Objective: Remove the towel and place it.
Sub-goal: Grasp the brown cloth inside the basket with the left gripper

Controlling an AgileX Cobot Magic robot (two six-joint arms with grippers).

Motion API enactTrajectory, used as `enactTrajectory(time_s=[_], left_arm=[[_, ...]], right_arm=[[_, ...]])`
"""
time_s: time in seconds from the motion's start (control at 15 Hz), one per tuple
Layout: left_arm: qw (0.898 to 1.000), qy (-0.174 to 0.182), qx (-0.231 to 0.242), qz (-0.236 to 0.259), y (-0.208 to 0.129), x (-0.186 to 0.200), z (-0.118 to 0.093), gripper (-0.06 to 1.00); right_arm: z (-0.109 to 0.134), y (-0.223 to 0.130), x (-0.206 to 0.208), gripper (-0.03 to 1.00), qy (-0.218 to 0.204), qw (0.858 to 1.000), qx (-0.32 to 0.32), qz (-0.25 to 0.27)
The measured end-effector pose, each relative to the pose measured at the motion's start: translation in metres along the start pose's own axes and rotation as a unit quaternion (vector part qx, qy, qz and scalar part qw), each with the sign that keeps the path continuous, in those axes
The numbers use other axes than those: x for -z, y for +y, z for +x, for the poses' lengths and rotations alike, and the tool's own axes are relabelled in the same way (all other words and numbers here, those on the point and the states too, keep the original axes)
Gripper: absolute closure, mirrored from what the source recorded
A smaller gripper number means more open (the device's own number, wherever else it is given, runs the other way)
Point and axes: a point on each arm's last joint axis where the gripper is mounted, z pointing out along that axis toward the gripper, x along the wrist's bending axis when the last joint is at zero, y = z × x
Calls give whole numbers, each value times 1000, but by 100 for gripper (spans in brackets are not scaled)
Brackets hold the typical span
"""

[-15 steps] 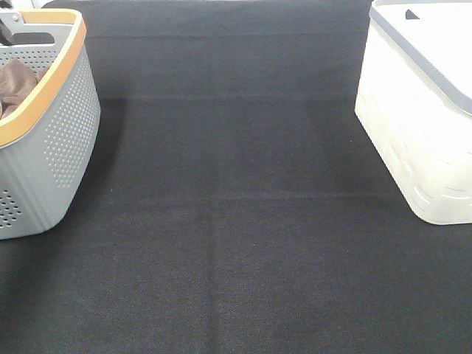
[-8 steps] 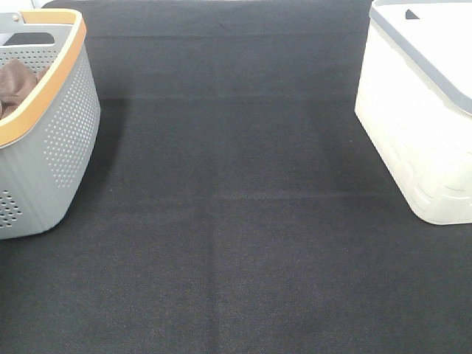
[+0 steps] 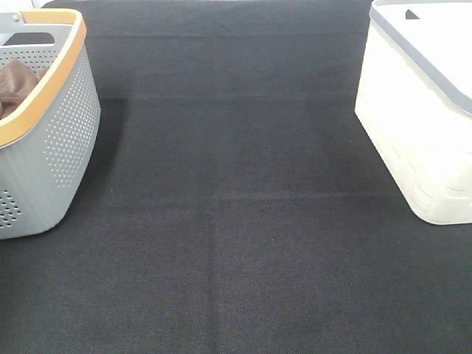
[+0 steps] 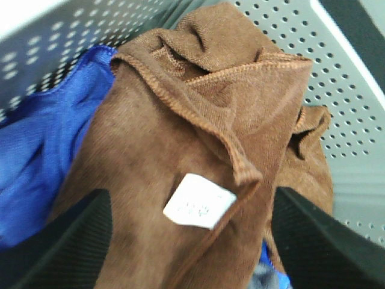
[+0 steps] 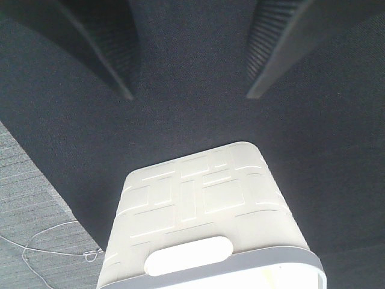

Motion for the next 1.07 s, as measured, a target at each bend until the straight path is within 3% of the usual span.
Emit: enactTrajectory(time_s=[0.2, 0.33, 0.67, 0.87, 1.07], left_arm=[[1000, -4, 5, -1, 7, -21, -5, 24], [1000, -9, 12, -3, 10, -26, -8, 29], [1000, -5, 15, 2, 8, -34, -6, 92], [1000, -2, 12, 10, 8, -31, -7, 94], [999, -19, -41, -2, 14, -12, -17, 94]], right_arm=[[0, 0, 0, 46, 0, 1000, 0, 0], [0, 0, 0, 46, 0, 1000, 0, 0], [0, 0, 0, 46, 0, 1000, 0, 0], [0, 0, 0, 46, 0, 1000, 0, 0], [0, 0, 0, 46, 0, 1000, 0, 0]])
